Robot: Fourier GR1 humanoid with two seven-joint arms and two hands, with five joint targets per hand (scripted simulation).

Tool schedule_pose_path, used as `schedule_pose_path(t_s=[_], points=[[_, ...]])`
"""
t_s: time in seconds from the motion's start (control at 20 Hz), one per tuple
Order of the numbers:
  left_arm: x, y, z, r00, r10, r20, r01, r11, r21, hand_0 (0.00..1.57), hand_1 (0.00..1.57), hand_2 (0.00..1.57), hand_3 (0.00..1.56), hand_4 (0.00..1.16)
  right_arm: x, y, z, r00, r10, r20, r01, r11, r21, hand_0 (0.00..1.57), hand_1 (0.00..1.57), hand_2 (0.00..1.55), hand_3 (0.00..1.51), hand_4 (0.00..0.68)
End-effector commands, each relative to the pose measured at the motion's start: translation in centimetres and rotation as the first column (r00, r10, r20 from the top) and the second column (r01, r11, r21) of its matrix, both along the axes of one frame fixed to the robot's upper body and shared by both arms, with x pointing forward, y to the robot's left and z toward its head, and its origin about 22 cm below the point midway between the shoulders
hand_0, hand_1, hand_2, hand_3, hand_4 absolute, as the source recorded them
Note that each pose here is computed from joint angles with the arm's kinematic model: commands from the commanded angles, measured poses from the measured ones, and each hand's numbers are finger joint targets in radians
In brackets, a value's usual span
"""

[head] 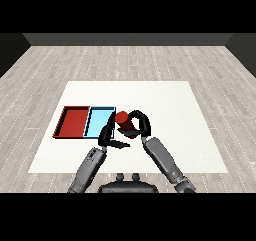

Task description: Pick the red can and put it in the red box

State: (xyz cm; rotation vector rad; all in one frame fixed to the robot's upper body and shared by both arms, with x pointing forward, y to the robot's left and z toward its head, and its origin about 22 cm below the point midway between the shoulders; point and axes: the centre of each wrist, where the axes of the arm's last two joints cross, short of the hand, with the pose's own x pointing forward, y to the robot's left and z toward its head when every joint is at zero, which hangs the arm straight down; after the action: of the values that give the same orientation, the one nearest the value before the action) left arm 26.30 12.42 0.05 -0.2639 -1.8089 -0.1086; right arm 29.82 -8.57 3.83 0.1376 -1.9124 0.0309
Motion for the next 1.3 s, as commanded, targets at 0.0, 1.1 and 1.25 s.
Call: schedule_pose_path(t_s=[0.0, 1.1, 1.25], points=[[0.36, -0.2, -2.5, 0.998, -0.016, -0.056, 0.016, 1.000, -0.003, 0.00, 0.00, 0.00, 0.00, 0.00, -0.1, 0.8, 1.5, 0.9996, 0.019, 0.019, -0.019, 0.9997, -0.016, 1.46, 1.46, 1.45, 1.38, 0.634], [4.04, -3.3, -0.9, 0.995, -0.094, -0.037, 0.093, 0.995, -0.040, 0.00, 0.00, 0.00, 0.00, 0.00, -1.2, 3.9, 0.6, 0.9966, 0.083, 0.003, -0.083, 0.9962, 0.027, 1.50, 1.50, 1.45, 1.38, 0.618], [1.75, -2.7, -1.3, 0.997, -0.066, -0.029, 0.065, 0.997, -0.037, 0.00, 0.00, 0.00, 0.00, 0.00, -1.6, 3.2, 0.4, 0.9961, 0.088, 0.001, -0.088, 0.9955, 0.034, 1.49, 1.49, 1.45, 1.37, 0.617]])
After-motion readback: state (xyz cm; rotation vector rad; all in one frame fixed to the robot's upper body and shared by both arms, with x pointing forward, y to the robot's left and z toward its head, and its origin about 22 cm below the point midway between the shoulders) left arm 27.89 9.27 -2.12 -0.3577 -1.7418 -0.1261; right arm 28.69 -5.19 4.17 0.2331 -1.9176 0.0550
